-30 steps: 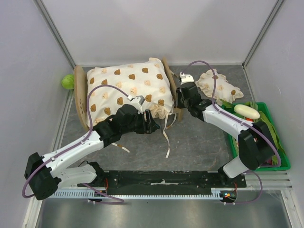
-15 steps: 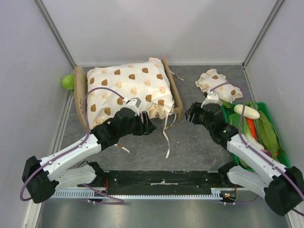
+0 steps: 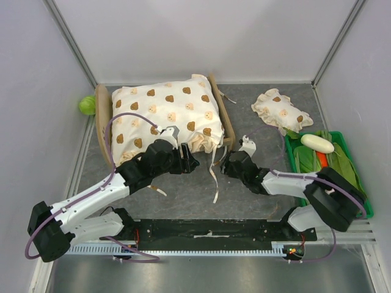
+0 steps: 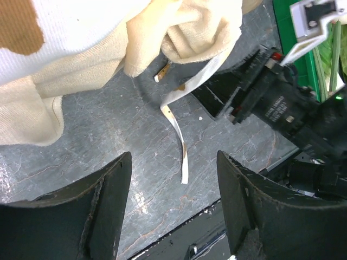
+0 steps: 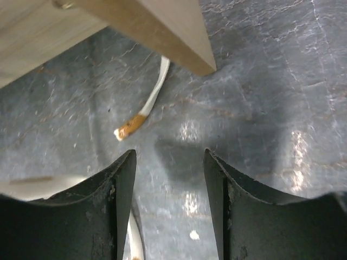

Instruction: Set up the pet bed

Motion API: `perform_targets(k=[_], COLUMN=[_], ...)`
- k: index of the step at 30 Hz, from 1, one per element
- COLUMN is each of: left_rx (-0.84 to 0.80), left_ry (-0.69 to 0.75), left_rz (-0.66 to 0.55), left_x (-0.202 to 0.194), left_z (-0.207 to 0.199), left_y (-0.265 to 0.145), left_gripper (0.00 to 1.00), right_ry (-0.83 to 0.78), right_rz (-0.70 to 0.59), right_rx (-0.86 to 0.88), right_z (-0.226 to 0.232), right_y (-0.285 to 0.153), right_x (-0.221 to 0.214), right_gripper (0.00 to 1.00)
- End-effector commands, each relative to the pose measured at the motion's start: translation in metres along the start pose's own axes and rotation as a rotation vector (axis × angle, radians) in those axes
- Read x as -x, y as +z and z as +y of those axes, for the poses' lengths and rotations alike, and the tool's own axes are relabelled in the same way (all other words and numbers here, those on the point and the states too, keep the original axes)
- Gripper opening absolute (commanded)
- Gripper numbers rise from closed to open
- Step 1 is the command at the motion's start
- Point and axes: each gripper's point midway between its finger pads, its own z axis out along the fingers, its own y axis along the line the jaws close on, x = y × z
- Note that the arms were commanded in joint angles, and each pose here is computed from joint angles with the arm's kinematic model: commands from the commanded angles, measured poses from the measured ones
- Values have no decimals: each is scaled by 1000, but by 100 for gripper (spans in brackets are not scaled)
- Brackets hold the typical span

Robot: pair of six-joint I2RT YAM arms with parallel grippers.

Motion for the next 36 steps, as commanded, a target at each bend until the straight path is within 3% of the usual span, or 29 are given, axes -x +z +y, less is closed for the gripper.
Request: perform_targets(k=[1,6,10,20,25,28,36], left_rx=[-13,-19,-11,-8,4,4,5], left_ry=[-28,-30,-28,-25,-24,-25,-11], left_rz=[-16,-12,-21,-41,-45,-57,-56], left_x=[4,3,4,7,7,8,7], left_z=[-4,-6,-3,-2,2,3,4], left_y=[-5,-7,-11,-17,-19,-21,-19], left_gripper=[70,70,70,70,70,70,72], right_ry=[163,180,170,65,-9,-44,-121], right_rz=[-192,-230,-188,-110,-46,-18,-31], right_rx=[22,15,-89,-342,-400,-401,-199], right_z=[27,41,29,-15,-28,-30,-23], right_y=[28,48,60,68,75,73,21], right_x=[40,46,31,-7,-25,-30,-15], right_gripper=[59,58,56,32,14,0,0])
